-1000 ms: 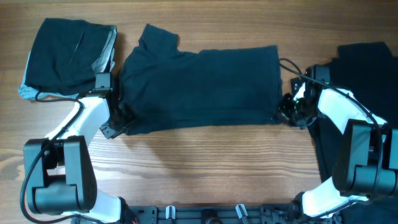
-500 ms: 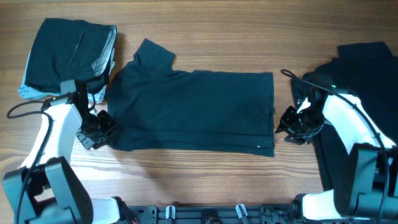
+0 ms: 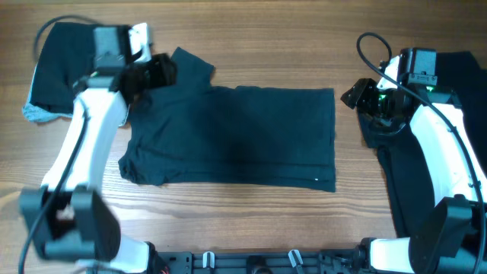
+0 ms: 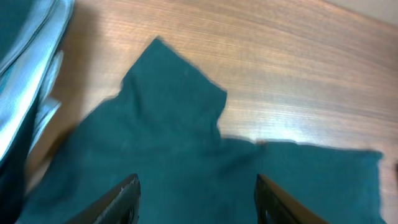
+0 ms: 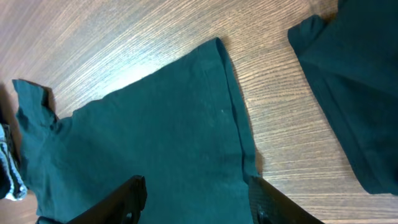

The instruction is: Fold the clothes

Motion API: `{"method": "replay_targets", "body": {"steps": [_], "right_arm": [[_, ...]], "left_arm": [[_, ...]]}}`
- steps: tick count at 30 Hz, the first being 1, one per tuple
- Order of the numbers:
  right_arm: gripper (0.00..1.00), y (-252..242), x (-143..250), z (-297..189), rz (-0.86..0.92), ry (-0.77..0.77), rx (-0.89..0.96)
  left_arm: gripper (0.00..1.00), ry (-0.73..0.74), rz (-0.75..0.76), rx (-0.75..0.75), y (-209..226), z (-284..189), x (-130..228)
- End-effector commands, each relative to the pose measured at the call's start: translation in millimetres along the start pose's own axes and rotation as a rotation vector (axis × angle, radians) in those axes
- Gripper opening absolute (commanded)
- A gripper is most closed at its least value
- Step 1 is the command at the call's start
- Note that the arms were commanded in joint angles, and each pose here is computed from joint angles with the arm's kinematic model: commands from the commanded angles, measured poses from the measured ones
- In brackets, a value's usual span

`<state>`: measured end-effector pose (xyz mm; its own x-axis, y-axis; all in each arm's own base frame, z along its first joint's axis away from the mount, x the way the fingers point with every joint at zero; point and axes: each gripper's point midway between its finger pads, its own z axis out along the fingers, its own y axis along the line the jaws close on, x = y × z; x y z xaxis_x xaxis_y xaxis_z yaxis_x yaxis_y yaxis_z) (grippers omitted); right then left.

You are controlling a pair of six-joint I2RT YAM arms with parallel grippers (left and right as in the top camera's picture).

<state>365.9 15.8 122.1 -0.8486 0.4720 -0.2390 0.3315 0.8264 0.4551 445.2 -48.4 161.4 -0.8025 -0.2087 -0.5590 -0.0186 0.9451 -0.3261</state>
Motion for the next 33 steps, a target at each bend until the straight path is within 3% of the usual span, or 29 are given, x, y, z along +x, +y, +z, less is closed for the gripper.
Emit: {"method": "replay_targets", "body": {"steps": [1,6,9,15,19,22,24,25,26,28,33], "right_arm": [[0.58,7.9,-5.4,-7.6,0.004,-0.021,-0.031],[0.59,7.4,-5.9,-7.6,0.011,-0.024,-0.028],[0.59,7.4,-5.9,-7.5,0.011,-0.024,-0.028],[0.60,7.7,-7.0,-7.4,0.009,-0.028,-0.030],[0.62,-0.2,-10.9,-6.7,0.010,-0.049,0.015],[0.62,-2.8,-22.2,-2.3,0.001,-0.095,0.027],[0.62,-2.4,-26.5,0.9,0.008,-0.106,0.022],[0.62,-2.5,-29.0,3.4,0.005,-0.111,0.020],[0.63,-5.2,-32.1,8.0,0.006,-0.117,0.030],[0.62,-10.2,-35.8,20.5,0.009,-0.111,0.040],[0.47,-28.9,-22.7,87.8,-0.004,0.008,0.070]], "left_arm": [[0.59,0.001,0.063,-0.060,8.1,62.7,-24.0],[0.58,-0.037,0.112,-0.122,29.9,136.5,-42.5],[0.58,-0.069,0.117,-0.119,34.0,154.6,-45.0],[0.56,0.011,0.134,-0.175,58.7,193.6,-10.7],[0.52,0.035,0.143,-0.162,52.1,200.4,-1.1],[0.28,0.055,0.162,-0.152,40.5,204.2,7.0],[0.20,0.063,0.166,-0.186,43.7,203.7,9.6],[0.09,0.065,0.162,-0.216,48.7,202.6,10.4],[0.04,0.072,0.159,-0.245,54.1,201.1,11.9],[0.04,0.082,0.154,-0.266,60.0,197.7,12.8],[0.04,0.055,0.156,-0.260,45.3,157.6,-9.6]]}}
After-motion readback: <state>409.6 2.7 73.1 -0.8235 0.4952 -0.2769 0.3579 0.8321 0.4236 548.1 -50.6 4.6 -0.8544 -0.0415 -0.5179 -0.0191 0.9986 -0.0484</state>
